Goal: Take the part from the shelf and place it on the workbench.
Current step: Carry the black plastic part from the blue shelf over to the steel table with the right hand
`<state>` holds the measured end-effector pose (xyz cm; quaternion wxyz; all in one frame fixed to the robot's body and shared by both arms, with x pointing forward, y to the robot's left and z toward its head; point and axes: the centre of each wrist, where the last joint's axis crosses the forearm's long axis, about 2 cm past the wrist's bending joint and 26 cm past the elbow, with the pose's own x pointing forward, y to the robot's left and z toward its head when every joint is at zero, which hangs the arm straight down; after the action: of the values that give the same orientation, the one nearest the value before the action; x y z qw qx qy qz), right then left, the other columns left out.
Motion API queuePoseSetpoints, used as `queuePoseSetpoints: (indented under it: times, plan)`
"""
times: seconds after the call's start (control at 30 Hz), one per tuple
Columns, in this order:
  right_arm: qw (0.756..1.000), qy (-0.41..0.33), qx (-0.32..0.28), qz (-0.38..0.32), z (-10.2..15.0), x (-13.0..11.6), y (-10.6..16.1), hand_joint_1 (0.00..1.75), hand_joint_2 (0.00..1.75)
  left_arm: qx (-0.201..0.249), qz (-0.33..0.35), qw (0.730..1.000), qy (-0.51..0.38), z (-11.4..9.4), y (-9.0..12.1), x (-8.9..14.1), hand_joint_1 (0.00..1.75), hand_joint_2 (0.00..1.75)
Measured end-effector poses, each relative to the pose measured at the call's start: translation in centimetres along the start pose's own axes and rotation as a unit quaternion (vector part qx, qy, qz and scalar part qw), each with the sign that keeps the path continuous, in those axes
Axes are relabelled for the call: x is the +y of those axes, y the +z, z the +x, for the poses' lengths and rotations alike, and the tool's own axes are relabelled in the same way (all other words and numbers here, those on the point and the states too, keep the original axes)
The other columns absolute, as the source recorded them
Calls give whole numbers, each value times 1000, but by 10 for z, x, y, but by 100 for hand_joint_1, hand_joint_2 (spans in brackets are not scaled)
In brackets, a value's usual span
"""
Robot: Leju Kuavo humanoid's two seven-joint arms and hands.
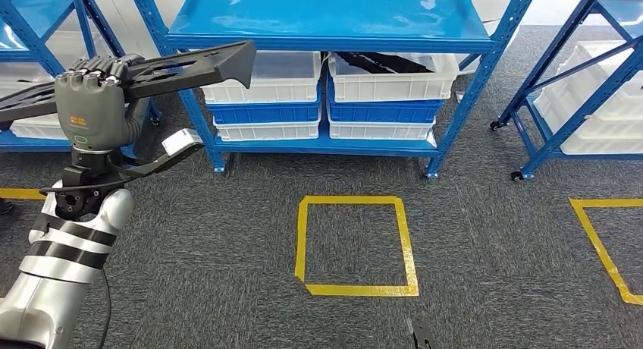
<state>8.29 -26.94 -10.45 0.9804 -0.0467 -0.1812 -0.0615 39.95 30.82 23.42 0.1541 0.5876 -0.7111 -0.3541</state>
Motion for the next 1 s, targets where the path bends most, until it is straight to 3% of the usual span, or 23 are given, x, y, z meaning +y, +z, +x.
queuePoseSetpoints:
  times: [1.0]
  plan:
    - [999, -35, 12, 4, 0, 0, 0, 0, 175, -37, 12, 999, -10, 12, -17, 2, 175, 175]
